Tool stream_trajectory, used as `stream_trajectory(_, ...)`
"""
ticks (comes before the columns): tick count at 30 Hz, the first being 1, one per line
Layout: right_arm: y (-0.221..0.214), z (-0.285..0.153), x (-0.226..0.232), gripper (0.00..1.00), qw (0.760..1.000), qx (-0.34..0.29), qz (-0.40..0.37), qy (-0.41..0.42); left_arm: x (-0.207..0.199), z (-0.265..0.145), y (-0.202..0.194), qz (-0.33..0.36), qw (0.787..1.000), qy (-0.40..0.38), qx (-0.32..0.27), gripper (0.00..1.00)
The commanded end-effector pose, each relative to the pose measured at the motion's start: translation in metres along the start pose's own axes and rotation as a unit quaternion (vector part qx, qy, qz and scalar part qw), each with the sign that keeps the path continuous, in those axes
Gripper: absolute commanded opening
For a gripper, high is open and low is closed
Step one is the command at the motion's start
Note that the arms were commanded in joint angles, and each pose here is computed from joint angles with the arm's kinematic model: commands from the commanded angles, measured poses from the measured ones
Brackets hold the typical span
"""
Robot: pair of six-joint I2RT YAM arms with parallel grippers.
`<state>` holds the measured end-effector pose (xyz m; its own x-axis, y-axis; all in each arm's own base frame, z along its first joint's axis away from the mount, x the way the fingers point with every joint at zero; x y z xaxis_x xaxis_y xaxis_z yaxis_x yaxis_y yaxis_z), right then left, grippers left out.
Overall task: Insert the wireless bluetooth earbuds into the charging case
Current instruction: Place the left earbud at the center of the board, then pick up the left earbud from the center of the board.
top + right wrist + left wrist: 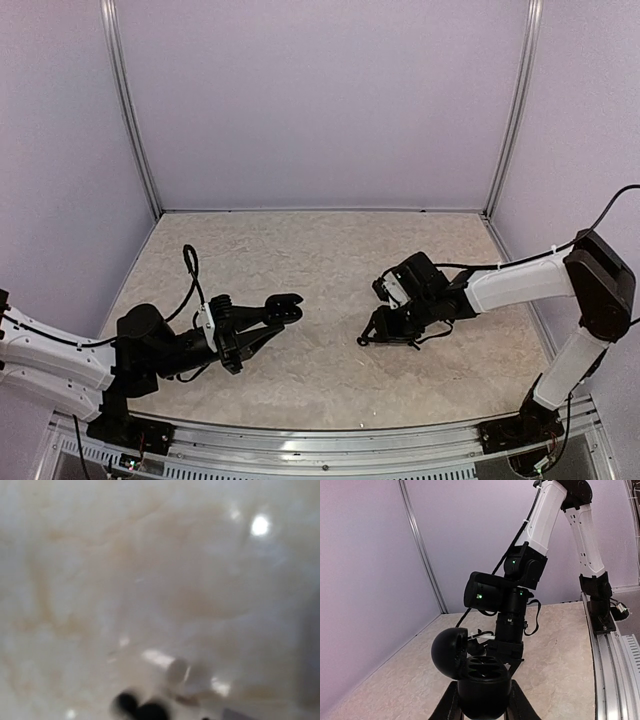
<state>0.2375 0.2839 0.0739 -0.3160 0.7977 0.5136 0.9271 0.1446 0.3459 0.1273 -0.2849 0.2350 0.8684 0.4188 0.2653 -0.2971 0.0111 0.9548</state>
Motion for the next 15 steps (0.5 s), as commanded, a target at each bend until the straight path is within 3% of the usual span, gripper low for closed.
stream_trajectory(1,-0.01,-0.01,0.023,0.4,0.997,0.024,0.002,0.071,0.006,-0.004,0.006,-0.007,1.0,0.013,-0.018,0.04)
stream_trajectory(5,-0.004,-0.019,0.024,0.47,0.998,0.018,-0.032,0.056,0.006,-0.004,0.007,-0.008,1.0,0.013,-0.018,0.04)
stream_trajectory(8,0.006,-0.029,0.034,0.46,0.992,-0.009,-0.111,0.067,0.005,-0.006,0.007,-0.009,1.0,0.011,-0.021,0.04)
stream_trajectory(15,0.016,-0.039,0.052,0.41,0.946,-0.043,-0.306,0.095,0.005,-0.008,0.007,-0.005,1.0,0.009,-0.018,0.04)
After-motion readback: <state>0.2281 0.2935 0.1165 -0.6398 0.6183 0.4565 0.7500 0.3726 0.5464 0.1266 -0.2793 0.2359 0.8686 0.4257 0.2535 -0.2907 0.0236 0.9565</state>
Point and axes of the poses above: each gripper's point midway between its finger pads, its own z axis out along the fingers, its own x axis along the line the jaws close on, y = z × x, the point moved 4 cm from there along -z, back along the fingers, and after that the axes turned 1 degree about -z, right-handed, at the moved point
